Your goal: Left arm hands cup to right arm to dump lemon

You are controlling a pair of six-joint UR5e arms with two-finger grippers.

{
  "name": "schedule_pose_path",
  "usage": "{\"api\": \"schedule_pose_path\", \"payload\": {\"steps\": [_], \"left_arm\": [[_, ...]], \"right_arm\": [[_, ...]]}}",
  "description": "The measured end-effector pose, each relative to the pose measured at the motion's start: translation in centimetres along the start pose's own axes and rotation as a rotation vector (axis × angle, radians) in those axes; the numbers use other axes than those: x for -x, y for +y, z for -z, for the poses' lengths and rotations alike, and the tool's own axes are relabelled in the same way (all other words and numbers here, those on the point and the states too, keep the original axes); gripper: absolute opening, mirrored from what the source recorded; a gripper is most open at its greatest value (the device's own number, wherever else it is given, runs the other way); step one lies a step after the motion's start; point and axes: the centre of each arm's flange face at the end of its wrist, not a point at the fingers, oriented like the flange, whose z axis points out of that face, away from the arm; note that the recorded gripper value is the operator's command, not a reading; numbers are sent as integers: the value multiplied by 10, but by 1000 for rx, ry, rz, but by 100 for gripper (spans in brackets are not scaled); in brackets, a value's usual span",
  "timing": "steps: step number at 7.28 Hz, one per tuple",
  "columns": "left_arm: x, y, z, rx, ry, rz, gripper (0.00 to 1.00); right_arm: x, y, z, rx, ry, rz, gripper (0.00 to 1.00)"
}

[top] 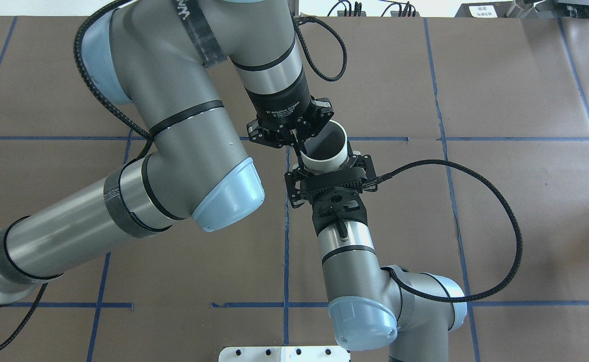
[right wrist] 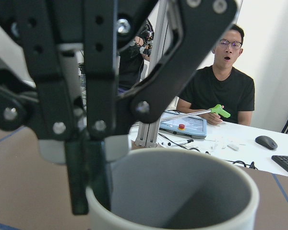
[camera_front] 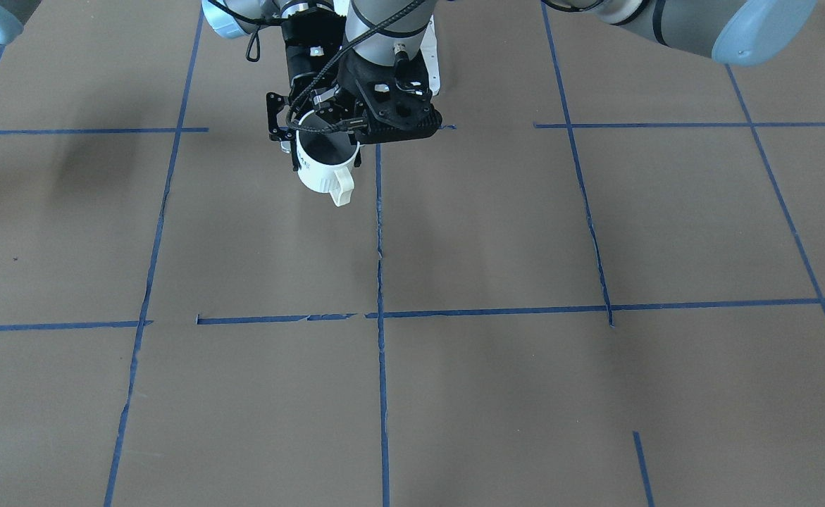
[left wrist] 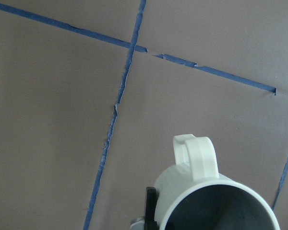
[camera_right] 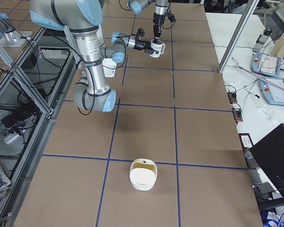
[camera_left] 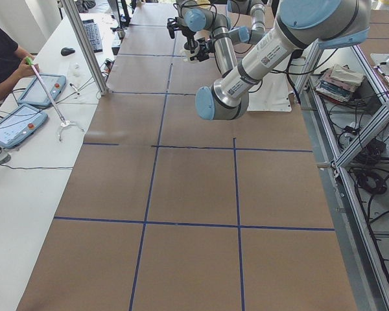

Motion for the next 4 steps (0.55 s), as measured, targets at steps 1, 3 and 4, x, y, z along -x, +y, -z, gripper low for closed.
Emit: {"api": "schedule_pose_path", "payload": {"steps": [1, 3, 4], "left_arm": [[0, 1, 1, 1, 1, 0, 0], [-1, 4, 6, 0, 10, -5, 0], [-2, 4, 12, -4, 18, -8, 0]], "right_arm": [[0, 0, 0, 0, 0, 0, 100], [-1, 10, -4, 8, 7, 19, 100], [0, 17, -4, 17, 6, 30, 100]]}}
